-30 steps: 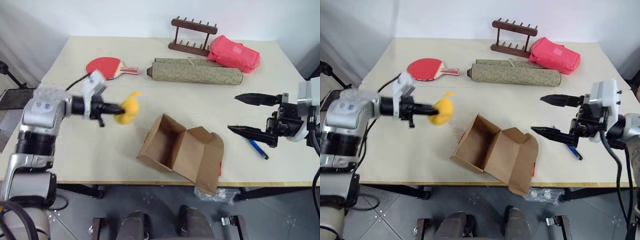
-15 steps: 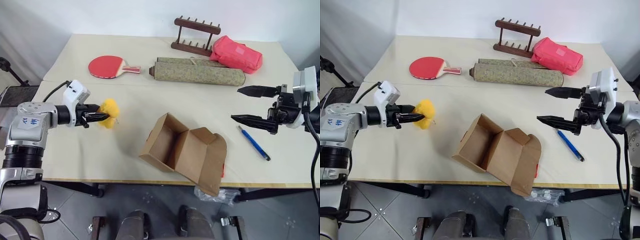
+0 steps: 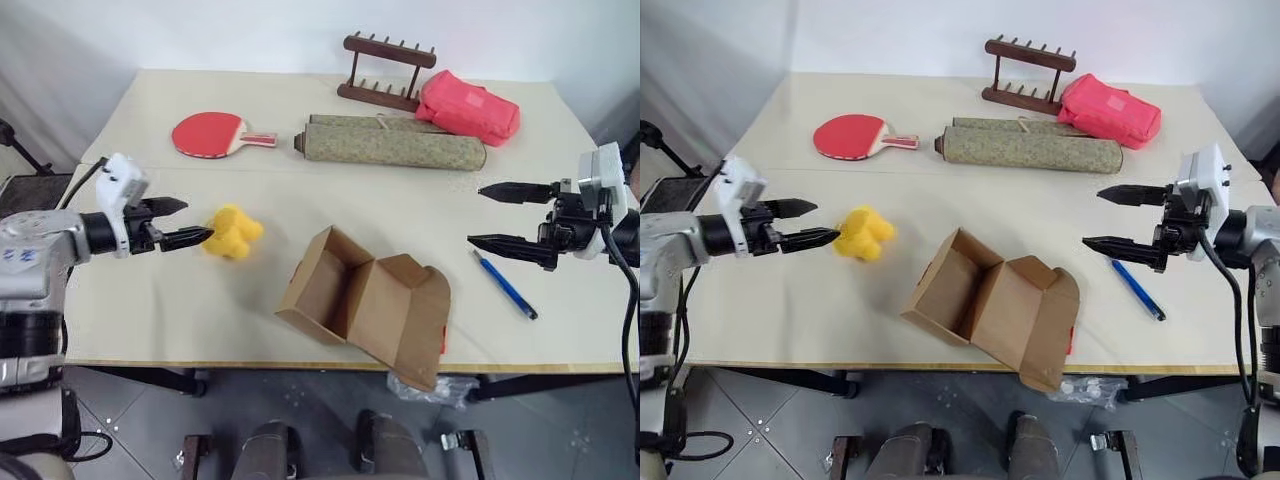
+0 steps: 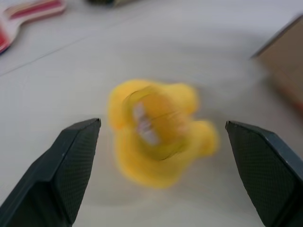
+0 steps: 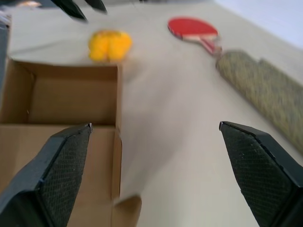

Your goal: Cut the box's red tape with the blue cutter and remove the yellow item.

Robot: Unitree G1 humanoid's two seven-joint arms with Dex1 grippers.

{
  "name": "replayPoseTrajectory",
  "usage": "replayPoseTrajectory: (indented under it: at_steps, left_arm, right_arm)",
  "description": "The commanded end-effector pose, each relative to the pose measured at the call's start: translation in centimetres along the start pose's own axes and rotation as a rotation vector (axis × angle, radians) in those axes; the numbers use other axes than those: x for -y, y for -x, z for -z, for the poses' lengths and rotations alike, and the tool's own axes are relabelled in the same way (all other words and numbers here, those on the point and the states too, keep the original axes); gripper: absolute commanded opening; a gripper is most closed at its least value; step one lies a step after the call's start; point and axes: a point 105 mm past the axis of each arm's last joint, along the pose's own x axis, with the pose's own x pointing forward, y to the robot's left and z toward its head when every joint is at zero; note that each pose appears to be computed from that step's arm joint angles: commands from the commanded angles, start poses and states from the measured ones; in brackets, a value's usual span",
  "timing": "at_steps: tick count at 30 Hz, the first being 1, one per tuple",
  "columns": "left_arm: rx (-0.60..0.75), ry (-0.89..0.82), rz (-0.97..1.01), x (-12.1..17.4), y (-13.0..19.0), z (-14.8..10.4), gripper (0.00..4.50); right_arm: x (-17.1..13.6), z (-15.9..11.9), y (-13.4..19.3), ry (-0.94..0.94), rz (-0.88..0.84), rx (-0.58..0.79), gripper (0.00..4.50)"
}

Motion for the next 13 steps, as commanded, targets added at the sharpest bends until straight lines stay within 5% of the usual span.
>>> replayPoseTrajectory:
  at_steps: [1,7,13]
  left_arm:
    - [0.034,-0.05,0.062,2.9,1.5,0.6,4.49]
    - [0.01,-0.047,0.104,4.5,3.7,4.9,4.49]
    - [0.072,-0.028,0.079,4.6,4.7,6.1,4.49]
  right_arm:
    - [1.2,2.3,2.9,-0.01,0.083,-0.064,4.5]
    - [1.6,6.7,4.9,-0.044,0.084,-0.24,4.5]
    - [0.7,10.6,5.9,-0.013,0.019,-0.418,4.5]
